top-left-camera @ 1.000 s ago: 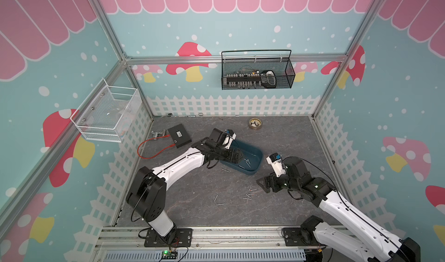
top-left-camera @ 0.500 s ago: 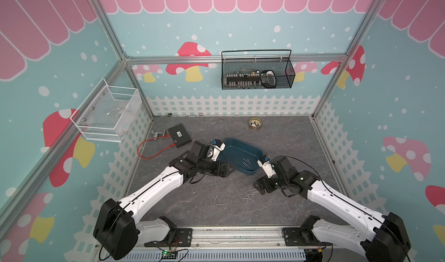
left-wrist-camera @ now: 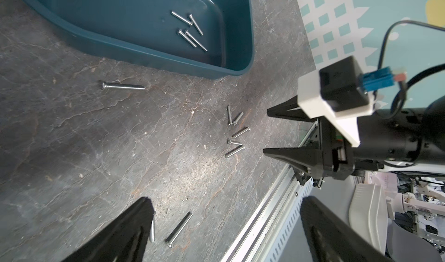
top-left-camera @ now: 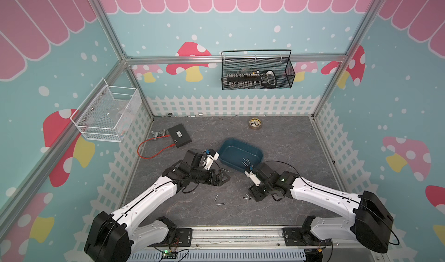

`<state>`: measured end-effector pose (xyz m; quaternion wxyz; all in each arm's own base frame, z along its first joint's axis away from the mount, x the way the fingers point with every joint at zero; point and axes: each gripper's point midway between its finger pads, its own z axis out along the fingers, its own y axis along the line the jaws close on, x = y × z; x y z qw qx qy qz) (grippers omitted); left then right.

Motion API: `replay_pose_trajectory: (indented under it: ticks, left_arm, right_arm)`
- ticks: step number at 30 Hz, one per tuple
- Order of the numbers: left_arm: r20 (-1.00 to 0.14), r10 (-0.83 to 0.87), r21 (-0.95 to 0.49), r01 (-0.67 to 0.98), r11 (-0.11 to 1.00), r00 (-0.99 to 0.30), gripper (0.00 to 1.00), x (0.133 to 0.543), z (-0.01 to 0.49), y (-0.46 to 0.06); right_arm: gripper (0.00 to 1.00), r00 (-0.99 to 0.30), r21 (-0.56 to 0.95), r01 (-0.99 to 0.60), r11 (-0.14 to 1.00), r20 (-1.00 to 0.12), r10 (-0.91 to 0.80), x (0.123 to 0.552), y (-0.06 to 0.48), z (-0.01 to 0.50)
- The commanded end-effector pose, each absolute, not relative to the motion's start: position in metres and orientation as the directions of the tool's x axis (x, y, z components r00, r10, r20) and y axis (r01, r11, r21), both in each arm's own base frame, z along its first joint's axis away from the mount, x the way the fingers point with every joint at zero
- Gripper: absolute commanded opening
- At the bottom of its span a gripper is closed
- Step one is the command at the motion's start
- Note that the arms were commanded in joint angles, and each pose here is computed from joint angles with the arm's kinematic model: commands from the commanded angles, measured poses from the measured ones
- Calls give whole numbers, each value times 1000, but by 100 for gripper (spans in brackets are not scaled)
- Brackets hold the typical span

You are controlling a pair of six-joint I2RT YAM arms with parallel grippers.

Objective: Put the screws on the desktop into the storage box
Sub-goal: Pick up the screw from the center of the board.

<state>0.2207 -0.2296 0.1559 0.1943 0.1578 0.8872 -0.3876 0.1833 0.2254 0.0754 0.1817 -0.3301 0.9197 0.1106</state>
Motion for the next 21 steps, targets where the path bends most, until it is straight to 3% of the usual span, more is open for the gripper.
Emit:
replay_pose_trajectory:
  ticks: [1, 8, 21]
  left_arm:
    - [-469, 127, -649, 438, 622, -874, 99, 220, 156, -232]
    - [-467, 125, -652, 436, 621, -876, 98, 222, 150, -231]
    - [-458, 126, -658, 431, 617, -880, 99, 221, 147, -232]
  right_arm:
    - [61, -691, 55, -669, 741, -414, -593, 184, 234, 77]
    - [39, -656, 44, -718, 694, -376, -655, 176, 248, 64]
    - [31, -628, 30, -754, 656, -325, -707, 169, 264, 44]
